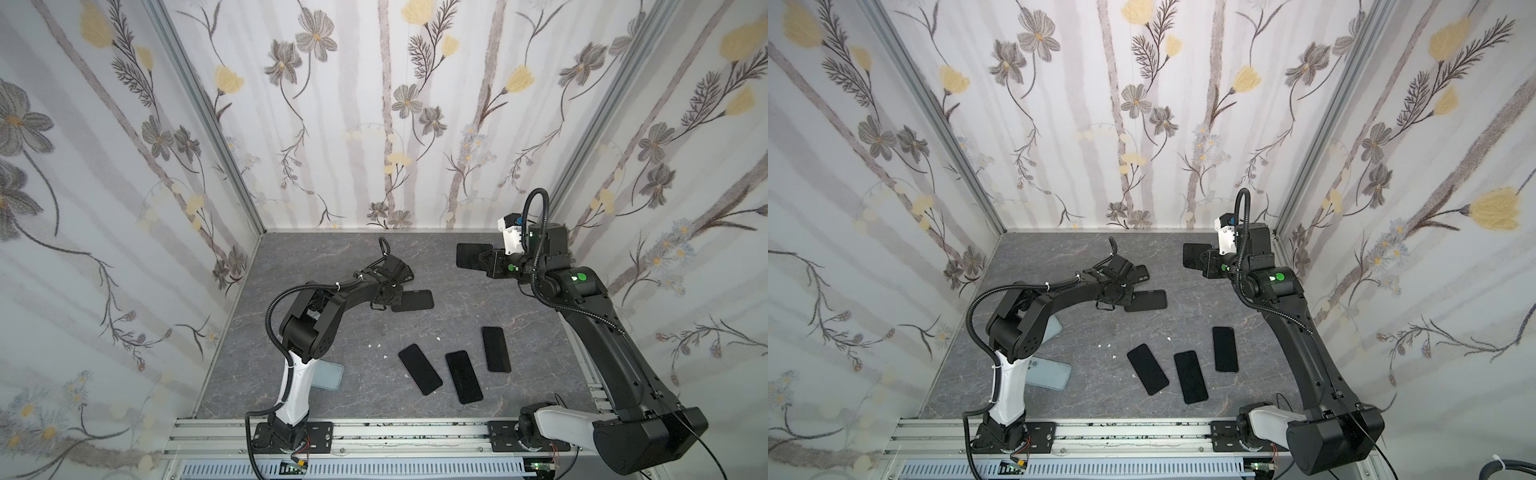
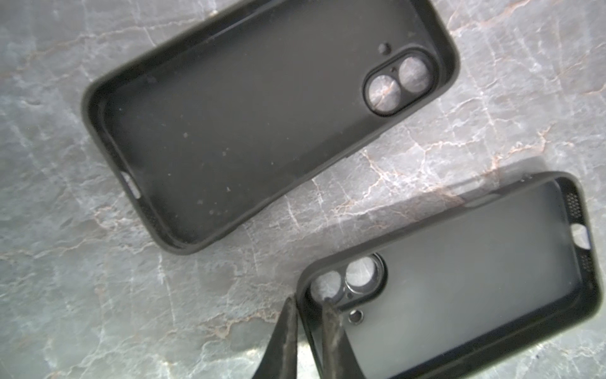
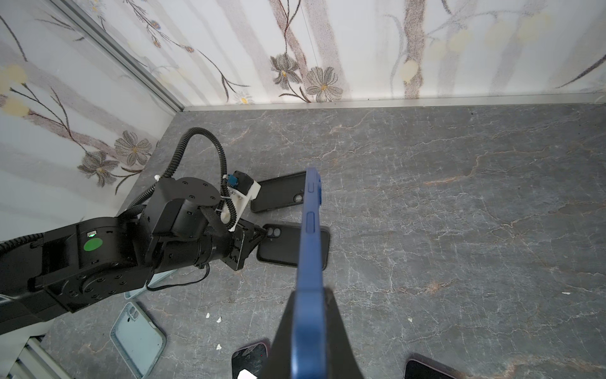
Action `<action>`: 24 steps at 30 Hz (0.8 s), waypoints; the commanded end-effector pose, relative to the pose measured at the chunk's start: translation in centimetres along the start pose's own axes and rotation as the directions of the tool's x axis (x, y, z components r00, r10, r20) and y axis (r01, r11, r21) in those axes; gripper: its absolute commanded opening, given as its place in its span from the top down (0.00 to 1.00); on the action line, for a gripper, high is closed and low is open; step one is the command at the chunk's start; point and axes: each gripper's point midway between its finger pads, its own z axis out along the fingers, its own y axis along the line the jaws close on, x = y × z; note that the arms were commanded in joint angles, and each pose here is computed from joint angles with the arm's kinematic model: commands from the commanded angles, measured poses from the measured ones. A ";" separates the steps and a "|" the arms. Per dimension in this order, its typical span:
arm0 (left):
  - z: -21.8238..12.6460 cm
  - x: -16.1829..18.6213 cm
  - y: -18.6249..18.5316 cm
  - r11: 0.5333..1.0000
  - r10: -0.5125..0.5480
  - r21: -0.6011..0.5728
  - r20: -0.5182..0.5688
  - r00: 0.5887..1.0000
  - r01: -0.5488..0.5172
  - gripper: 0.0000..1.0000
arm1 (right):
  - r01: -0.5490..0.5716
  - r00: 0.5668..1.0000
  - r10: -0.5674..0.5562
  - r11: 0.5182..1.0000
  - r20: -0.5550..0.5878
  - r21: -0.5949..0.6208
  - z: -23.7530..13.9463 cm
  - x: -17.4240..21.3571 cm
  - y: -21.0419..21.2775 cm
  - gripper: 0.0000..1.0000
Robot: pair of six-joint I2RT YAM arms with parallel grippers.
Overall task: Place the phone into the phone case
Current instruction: 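Lower the left gripper onto the black case's rim while the right holds the phone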
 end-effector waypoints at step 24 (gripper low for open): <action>-2.8 5.0 -1.9 0.991 -0.001 0.131 -0.080 0.997 0.012 0.87 | -0.031 0.997 0.026 0.998 -0.075 -0.063 2.6 2.0 3.4 1.00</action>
